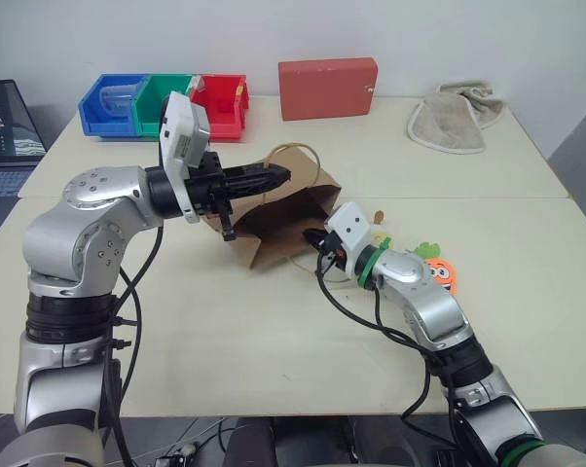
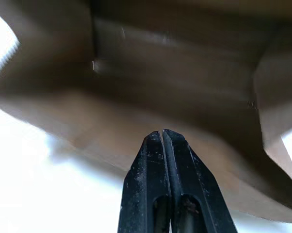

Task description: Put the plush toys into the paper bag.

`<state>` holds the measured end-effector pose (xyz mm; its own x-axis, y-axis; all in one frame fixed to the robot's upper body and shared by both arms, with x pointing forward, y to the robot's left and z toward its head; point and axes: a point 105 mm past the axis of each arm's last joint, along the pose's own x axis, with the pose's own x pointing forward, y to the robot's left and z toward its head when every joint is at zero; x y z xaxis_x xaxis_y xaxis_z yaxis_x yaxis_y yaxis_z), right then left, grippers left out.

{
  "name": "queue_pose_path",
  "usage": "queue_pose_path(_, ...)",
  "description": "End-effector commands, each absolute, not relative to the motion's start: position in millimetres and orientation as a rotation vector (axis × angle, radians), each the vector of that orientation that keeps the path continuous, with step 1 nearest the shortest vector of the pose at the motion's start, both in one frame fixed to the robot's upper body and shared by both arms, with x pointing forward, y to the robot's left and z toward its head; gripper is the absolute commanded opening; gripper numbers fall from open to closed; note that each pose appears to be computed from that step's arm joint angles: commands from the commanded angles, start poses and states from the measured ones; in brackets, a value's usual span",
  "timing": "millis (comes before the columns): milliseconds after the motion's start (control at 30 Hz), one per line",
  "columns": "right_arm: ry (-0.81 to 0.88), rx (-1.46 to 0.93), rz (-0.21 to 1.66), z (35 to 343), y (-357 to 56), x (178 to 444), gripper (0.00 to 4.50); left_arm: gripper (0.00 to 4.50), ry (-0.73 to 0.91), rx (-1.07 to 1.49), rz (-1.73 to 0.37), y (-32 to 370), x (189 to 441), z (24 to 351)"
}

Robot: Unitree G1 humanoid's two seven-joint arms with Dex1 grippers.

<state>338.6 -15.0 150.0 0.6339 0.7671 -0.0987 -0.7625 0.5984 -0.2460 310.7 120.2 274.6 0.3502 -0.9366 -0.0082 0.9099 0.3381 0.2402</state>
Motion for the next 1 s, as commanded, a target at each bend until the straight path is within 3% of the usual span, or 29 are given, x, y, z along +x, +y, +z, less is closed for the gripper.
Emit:
queue_pose_path(33,-0.111,-0.295,0.983,188.6,-30.8,309.2,0.66,0.00,-0.153,0.251,-1.239,113.3,300.6,272.8)
queue_pose_path(167,-0.100,-0.475,0.959,195.7,-62.7,300.6,2.08,0.00,-0.135,0.262,-1.250,110.8,298.9,266.0)
queue_pose_path(367,-0.007,-0.676,0.931,180.9,-94.0,303.5,4.23,0.00,-0.127,0.262,-1.249,111.4,300.4,264.4)
queue_pose_path(400,0.030,-0.723,0.932,169.5,-98.0,305.2,4.46,0.00,-0.126,0.262,-1.250,111.2,300.5,264.4)
queue_pose_path(567,0.131,-0.896,0.885,132.0,-113.9,318.9,4.46,0.00,-0.124,0.267,-1.250,110.7,300.9,265.5)
queue_pose_path(667,0.153,-0.956,0.826,124.9,-123.0,331.0,3.85,0.00,-0.122,0.274,-1.247,111.9,300.2,266.0)
queue_pose_path(1000,0.083,-1.001,0.780,139.1,-129.4,339.6,0.28,0.00,-0.123,0.276,-1.240,113.7,300.6,267.9)
